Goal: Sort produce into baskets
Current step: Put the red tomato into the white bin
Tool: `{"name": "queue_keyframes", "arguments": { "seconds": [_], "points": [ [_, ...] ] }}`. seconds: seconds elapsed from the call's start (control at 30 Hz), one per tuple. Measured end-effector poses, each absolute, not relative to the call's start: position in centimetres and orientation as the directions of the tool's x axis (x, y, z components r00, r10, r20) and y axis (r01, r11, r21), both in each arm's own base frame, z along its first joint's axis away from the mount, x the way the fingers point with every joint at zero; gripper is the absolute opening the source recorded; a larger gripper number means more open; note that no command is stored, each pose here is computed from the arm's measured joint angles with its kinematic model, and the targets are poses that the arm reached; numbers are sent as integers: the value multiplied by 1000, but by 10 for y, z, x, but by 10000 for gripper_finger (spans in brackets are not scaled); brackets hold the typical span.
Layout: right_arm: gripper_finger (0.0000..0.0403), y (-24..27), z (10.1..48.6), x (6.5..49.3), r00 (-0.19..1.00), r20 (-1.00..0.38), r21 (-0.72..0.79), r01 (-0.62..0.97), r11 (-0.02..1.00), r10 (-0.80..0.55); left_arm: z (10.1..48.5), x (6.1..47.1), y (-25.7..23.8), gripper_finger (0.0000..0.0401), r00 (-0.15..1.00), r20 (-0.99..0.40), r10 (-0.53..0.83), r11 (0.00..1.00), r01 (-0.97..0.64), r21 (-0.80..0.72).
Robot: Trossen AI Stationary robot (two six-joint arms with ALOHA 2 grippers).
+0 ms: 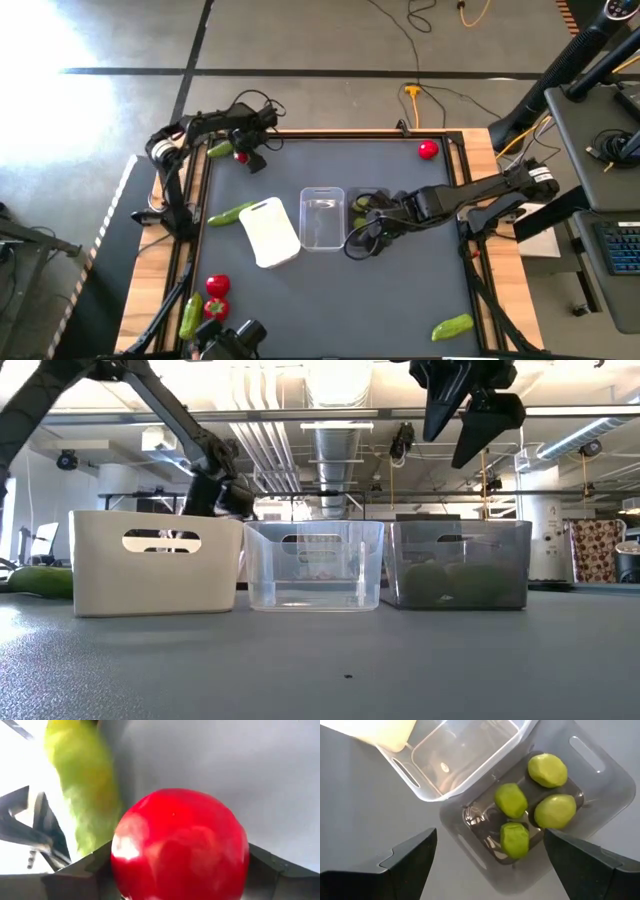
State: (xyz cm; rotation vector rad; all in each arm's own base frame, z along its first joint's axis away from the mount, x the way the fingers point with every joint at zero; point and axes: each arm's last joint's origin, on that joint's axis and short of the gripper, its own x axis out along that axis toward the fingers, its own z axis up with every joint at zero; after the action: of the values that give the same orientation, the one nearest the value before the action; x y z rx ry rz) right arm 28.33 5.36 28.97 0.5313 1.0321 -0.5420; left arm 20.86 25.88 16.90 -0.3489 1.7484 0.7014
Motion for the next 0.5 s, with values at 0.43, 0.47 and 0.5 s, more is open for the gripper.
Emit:
{"name": "queue_keyframes", "arguments": {
  "seconds": [0.43, 0.47, 0.5],
  "points": [
    [357, 51, 290, 284, 414, -883, 35, 527, 849, -221, 275, 229, 102, 270, 48, -974, 223, 779, -609, 148],
    [357, 51, 290, 284, 415, -881, 22, 517, 856, -228, 278, 230, 84, 270, 73, -972, 222, 784, -607, 133],
    [357, 51, 290, 284, 415, -880, 10, 502, 865, -230, 281, 229, 68, 271, 98, -972, 213, 787, -607, 112]
  ]
}}
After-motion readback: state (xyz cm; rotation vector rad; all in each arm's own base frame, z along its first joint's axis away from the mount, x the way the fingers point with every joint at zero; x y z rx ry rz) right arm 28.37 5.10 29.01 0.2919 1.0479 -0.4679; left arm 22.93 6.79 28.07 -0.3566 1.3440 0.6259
